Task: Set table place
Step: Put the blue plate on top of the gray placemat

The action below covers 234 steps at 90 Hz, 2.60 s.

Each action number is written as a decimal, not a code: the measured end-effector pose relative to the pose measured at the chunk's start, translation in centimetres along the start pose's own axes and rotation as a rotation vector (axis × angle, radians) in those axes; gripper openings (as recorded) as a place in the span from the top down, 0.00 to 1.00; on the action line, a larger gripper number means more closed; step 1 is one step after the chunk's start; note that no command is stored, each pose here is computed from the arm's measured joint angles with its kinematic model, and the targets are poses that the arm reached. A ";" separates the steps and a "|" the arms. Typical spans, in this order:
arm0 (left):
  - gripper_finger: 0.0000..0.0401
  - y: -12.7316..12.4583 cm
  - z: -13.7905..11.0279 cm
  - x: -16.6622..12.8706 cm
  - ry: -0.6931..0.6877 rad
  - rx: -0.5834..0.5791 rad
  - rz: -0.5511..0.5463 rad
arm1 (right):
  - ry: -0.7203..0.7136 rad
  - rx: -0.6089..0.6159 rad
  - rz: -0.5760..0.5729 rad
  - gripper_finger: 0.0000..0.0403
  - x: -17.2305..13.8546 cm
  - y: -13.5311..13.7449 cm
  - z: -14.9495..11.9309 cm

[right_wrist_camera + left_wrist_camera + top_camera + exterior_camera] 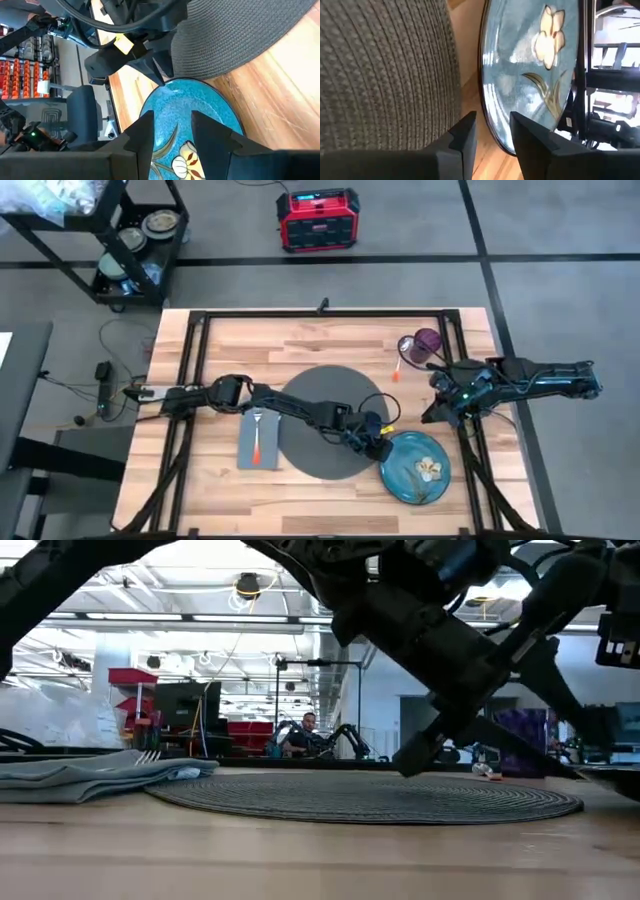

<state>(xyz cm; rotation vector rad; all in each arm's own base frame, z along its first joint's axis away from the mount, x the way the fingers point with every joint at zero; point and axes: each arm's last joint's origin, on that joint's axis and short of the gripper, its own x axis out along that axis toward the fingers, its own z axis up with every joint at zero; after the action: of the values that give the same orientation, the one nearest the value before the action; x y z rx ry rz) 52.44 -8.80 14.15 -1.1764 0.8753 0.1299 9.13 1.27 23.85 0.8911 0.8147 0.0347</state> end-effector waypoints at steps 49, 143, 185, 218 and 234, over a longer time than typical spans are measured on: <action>0.75 -0.3 0.1 0.0 -0.010 0.019 -0.037 | -0.013 0.005 -0.011 0.71 0.0 0.0 0.0; 0.75 -0.5 -0.3 0.2 -0.013 0.070 -0.045 | -0.032 0.004 -0.029 0.71 0.0 -0.1 0.1; 0.75 -0.8 -1.3 3.5 0.057 -0.013 -0.201 | -0.015 0.009 -0.050 0.71 0.0 -0.3 -0.1; 0.75 0.0 0.6 2.9 0.014 -0.031 -0.151 | -0.017 -0.008 -0.057 0.71 0.0 -0.3 -0.1; 0.75 -0.7 0.7 2.5 0.034 -0.008 -0.158 | -0.014 -0.010 -0.058 0.71 0.0 -0.4 -0.1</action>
<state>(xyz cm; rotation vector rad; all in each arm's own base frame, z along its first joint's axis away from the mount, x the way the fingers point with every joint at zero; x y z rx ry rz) 54.84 -9.32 13.14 -1.2538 0.8083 -0.0152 8.97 1.12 23.54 0.8570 0.8263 -0.0185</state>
